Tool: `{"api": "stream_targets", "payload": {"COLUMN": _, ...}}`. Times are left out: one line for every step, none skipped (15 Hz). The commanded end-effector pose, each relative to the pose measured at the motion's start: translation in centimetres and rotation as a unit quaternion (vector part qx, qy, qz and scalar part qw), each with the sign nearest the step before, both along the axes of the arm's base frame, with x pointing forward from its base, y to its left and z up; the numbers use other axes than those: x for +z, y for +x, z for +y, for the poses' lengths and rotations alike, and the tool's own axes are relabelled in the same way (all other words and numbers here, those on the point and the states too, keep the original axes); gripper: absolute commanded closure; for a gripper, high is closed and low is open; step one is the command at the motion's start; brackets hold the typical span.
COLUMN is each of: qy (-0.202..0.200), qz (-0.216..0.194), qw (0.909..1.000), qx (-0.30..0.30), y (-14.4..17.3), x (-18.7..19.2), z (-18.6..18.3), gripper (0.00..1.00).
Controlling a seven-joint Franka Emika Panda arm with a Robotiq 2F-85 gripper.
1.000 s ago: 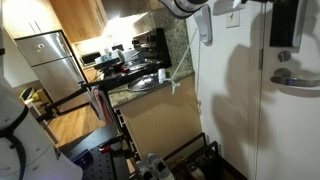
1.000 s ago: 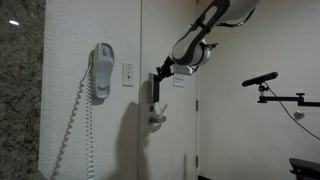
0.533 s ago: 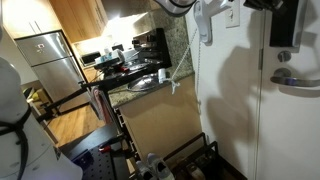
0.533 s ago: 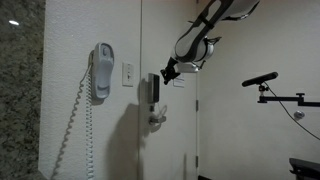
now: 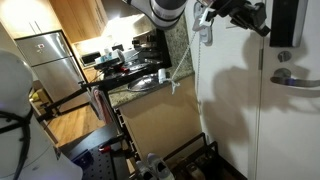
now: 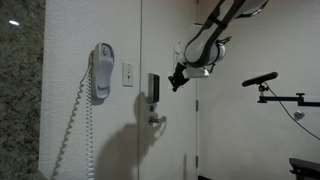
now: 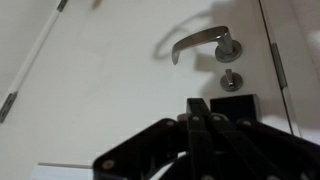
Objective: Push a button on the digital lock on the door
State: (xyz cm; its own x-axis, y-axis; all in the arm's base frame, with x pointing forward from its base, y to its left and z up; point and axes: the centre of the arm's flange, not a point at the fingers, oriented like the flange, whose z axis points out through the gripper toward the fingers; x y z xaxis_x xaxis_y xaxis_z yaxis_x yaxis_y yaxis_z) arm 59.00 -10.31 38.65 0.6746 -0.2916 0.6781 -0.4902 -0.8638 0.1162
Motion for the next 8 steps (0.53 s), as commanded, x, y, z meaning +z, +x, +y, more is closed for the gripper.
{"api": "stream_targets", "payload": {"qy": -0.004, "qz": -0.045, "qw": 0.9986, "qx": -0.028, "y": -6.2, "x": 0.3, "z": 0.5, "gripper": 1.00}}
{"api": "stream_targets", "payload": {"qy": -0.011, "qz": -0.063, "qw": 0.9974, "qx": -0.032, "y": -7.4, "x": 0.2, "z": 0.5, "gripper": 1.00}}
{"api": "stream_targets", "payload": {"qy": -0.019, "qz": -0.082, "qw": 0.9959, "qx": -0.034, "y": -8.7, "x": 0.1, "z": 0.4, "gripper": 1.00}}
{"api": "stream_targets", "payload": {"qy": -0.022, "qz": -0.100, "qw": 0.9941, "qx": -0.036, "y": -9.9, "x": 0.0, "z": 0.4, "gripper": 1.00}}
{"api": "stream_targets", "payload": {"qy": -0.028, "qz": -0.118, "qw": 0.9919, "qx": -0.037, "y": -11.2, "x": -0.2, "z": 0.4, "gripper": 1.00}}
{"api": "stream_targets", "payload": {"qy": -0.035, "qz": -0.133, "qw": 0.9898, "qx": -0.038, "y": -12.3, "x": -0.3, "z": 0.5, "gripper": 1.00}}
{"api": "stream_targets", "payload": {"qy": -0.039, "qz": -0.146, "qw": 0.9878, "qx": -0.039, "y": -13.3, "x": -0.6, "z": 0.5, "gripper": 1.00}}
{"api": "stream_targets", "payload": {"qy": -0.045, "qz": -0.154, "qw": 0.9864, "qx": -0.037, "y": -14.1, "x": -0.9, "z": 0.6, "gripper": 1.00}}
